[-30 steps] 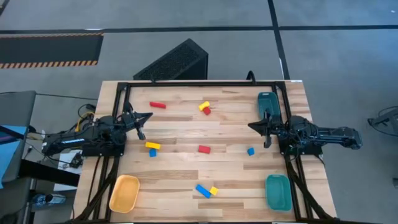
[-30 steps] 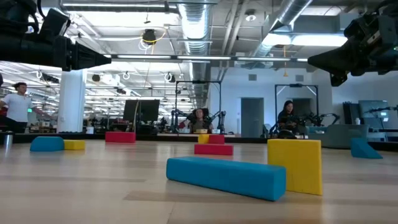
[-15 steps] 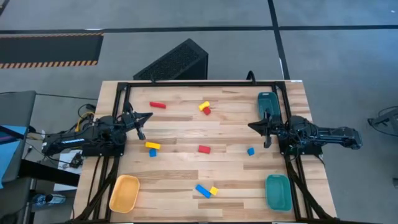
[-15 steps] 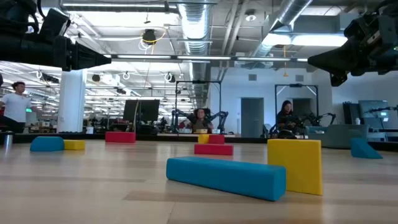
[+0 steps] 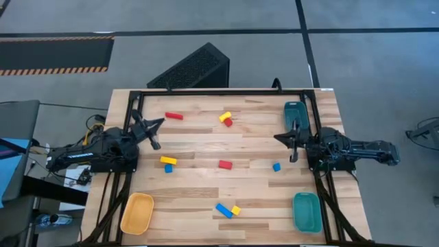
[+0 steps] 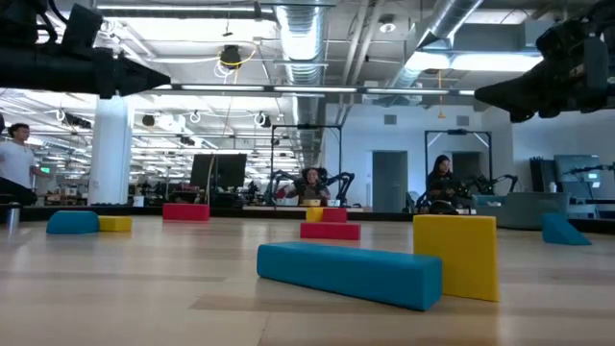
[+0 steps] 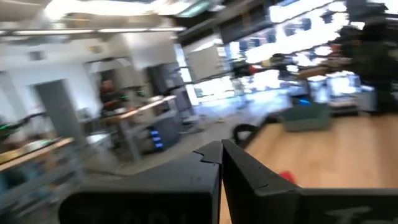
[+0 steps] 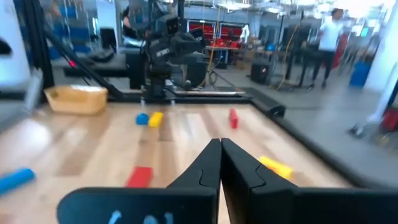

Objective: Sort & place blocks by color
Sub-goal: Put the top right red block into the blue bin

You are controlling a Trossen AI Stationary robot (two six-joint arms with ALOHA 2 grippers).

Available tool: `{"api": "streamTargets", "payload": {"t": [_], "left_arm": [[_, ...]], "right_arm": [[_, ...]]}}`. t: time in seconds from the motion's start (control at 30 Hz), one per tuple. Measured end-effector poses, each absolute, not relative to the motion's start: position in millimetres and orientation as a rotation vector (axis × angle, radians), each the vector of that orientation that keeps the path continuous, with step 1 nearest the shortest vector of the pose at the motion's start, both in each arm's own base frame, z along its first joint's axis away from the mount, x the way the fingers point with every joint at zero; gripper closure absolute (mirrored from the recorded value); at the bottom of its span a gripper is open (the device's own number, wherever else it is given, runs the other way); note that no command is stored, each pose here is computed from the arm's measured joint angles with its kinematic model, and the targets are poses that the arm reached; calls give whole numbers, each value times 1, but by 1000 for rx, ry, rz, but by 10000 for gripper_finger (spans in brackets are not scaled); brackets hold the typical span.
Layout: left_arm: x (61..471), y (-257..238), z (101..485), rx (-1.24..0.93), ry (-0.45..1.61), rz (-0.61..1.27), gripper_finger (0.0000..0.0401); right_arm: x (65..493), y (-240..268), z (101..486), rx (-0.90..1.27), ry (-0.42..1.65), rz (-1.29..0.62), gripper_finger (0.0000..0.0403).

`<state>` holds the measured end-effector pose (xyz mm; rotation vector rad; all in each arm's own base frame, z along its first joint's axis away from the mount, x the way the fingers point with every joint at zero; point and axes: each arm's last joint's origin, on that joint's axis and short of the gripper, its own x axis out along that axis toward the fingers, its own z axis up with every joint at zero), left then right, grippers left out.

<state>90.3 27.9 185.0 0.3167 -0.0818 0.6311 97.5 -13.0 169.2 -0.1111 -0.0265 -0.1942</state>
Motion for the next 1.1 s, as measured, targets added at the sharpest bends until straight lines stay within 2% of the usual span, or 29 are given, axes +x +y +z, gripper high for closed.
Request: {"api": "streamTargets", "payload": {"t": [0.1,0.2,0.37,0.47,0.83,1.1], "left_arm": [[88,30,187,302,-97,712,401],[87,31,191,299,-131,715,401],[85,31,198,203,-249,700,401],[86,31,198,196,-252,689,401],[85,33,197,264,-203,756,401],[83,39,197,276,-197,817,401]], "right_arm": [[97,-14,173,-163,-57,-211,370],[96,-17,177,-166,-102,-261,370],[92,-26,188,-142,-206,-474,370],[89,-32,189,-19,-237,-602,370],[85,-55,171,153,-116,-834,370],[88,-66,166,161,-46,-839,370]]}}
